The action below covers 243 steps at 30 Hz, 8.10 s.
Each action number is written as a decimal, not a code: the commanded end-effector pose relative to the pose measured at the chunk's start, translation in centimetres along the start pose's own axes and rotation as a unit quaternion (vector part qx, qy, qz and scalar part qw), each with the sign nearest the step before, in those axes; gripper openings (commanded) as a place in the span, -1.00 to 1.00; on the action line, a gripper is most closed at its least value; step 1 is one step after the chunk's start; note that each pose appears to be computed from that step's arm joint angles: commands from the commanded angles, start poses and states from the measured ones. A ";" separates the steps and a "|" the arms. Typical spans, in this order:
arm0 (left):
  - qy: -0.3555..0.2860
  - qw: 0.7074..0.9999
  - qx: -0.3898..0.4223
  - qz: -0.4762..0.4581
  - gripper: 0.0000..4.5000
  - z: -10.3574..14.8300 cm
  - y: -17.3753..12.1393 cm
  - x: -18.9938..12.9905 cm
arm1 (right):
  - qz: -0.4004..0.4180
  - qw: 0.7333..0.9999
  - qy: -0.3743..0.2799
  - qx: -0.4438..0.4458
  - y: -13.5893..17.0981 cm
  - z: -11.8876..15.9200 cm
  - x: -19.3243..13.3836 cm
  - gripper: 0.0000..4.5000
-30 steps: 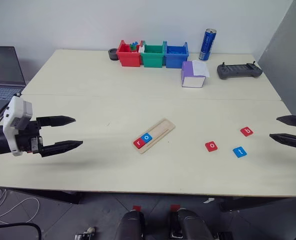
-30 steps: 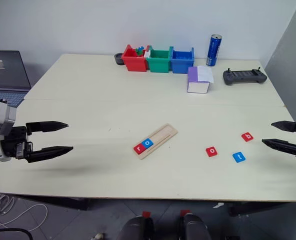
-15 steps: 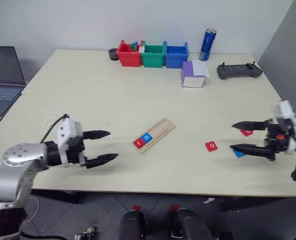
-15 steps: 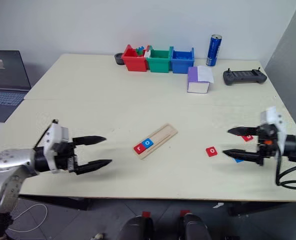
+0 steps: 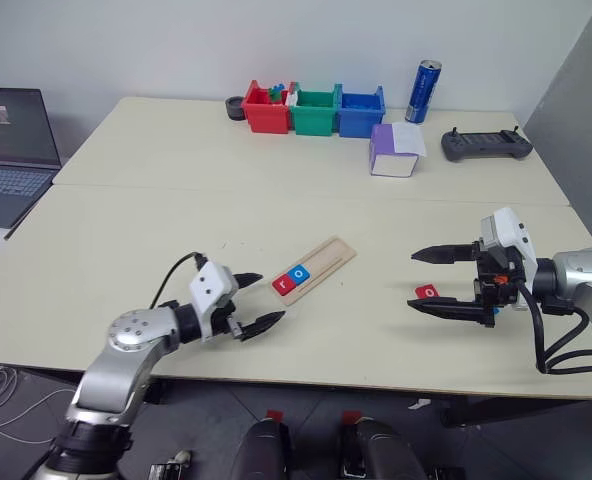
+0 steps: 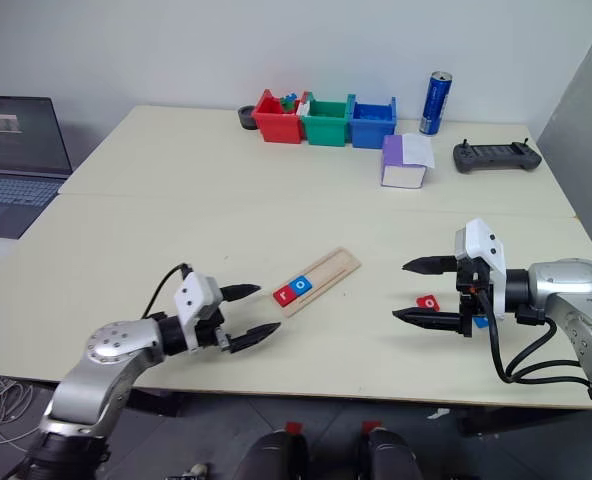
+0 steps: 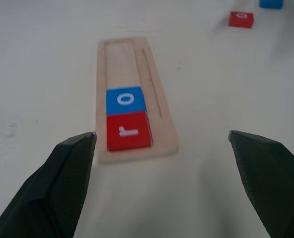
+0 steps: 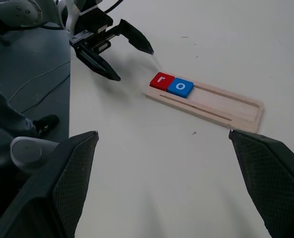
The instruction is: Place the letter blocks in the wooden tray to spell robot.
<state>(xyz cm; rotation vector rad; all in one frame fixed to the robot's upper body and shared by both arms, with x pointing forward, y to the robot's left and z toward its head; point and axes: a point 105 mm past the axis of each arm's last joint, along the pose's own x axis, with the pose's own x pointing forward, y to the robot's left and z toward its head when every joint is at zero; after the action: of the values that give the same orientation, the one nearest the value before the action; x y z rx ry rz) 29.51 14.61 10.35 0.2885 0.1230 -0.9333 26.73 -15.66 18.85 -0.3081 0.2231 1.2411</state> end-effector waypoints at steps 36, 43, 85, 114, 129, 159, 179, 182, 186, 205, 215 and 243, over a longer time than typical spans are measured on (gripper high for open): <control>0.077 0.997 0.010 0.017 1.00 -1.8 1.5 4.3 | -0.041 0.999 0.007 0.003 -0.5 -0.9 -0.5 0.99; 0.085 0.996 0.012 0.014 1.00 -1.9 1.5 4.6 | -0.044 0.999 0.007 0.003 -0.7 -1.1 -0.4 0.99; 0.070 0.942 0.131 -0.300 0.50 -1.1 -2.6 4.4 | 0.029 0.997 0.061 0.030 4.8 -3.6 -0.8 1.00; 0.057 0.945 0.153 -0.283 0.99 -0.6 -2.0 5.1 | 0.014 0.997 0.064 0.028 4.5 -3.9 -0.7 1.00; 0.005 0.962 0.163 -0.218 0.99 3.1 2.2 -1.9 | -0.169 0.983 0.017 0.073 -0.1 -3.8 -7.6 1.00; -0.048 0.969 0.041 -0.239 0.99 3.3 3.0 -7.7 | -0.287 0.951 0.001 0.115 -5.9 -7.9 -10.5 1.00; -0.050 0.984 0.026 -0.170 0.99 2.4 5.6 -12.0 | -0.408 0.906 -0.021 0.111 -10.7 -10.2 -10.7 1.00; -0.061 0.982 0.027 -0.178 0.99 2.7 5.3 -11.6 | -0.416 0.902 -0.021 0.115 -11.6 -10.9 -10.1 1.00; -0.062 0.981 0.032 -0.183 0.99 2.7 5.0 -11.6 | -0.423 0.898 -0.015 0.124 -12.5 -11.9 -9.6 1.00; -0.054 0.982 0.034 -0.178 1.00 2.5 4.7 -12.3 | -0.432 0.887 -0.002 0.163 -12.9 -14.8 -7.8 0.11; -0.039 0.984 0.035 -0.172 1.00 2.2 5.3 -12.5 | -0.475 0.874 -0.063 0.079 -9.2 -7.8 -6.6 -0.35; -0.017 0.984 0.046 -0.173 1.00 1.1 6.5 -11.5 | -0.513 0.828 -0.015 0.224 4.2 -8.2 2.1 -0.35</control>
<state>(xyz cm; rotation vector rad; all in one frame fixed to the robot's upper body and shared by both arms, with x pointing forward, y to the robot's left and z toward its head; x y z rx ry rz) 27.93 26.61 14.45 0.3115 0.1258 -1.2892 23.10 -15.53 8.99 0.0288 0.2987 0.0999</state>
